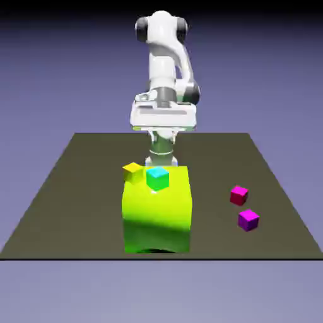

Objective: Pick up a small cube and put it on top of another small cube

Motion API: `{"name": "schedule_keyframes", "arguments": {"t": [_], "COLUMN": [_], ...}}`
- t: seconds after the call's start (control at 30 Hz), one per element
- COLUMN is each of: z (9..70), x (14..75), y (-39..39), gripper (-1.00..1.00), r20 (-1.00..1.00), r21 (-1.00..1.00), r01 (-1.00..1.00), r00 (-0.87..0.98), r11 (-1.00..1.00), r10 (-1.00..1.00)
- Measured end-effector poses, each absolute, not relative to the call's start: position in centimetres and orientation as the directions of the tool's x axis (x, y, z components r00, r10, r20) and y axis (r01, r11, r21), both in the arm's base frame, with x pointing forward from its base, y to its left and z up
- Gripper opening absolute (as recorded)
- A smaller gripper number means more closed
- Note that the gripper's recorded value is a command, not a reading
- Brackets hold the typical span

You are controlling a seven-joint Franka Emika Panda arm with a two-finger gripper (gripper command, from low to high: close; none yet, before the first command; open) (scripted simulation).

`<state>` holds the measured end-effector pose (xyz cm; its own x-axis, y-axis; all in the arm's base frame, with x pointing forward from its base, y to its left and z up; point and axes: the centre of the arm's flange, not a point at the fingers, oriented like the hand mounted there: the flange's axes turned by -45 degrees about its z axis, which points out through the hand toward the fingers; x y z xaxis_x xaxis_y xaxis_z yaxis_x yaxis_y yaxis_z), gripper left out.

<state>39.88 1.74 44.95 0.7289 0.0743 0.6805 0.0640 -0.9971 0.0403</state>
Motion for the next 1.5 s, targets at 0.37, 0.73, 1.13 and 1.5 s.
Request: {"name": "schedule_keyframes", "arguments": {"t": [0.37,0.73,1.13,1.5], "z": [34.7,23.5,12.5,29.0], "x": [45.1,43.3,39.7,46.8], "y": [14.7,28.3,33.6,25.9], "gripper": [0.0,0.0,-1.0,-1.0], "r20": [0.318,-0.052,-0.196,-0.162], "r21": [0.074,0.035,-0.001,0.074], "r01": [0.255,0.421,0.478,0.362], "r00": [0.91,0.907,0.861,0.924], "r11": [-0.964,-0.906,-0.878,-0.929], "r10": [0.265,0.419,0.469,0.347]}}
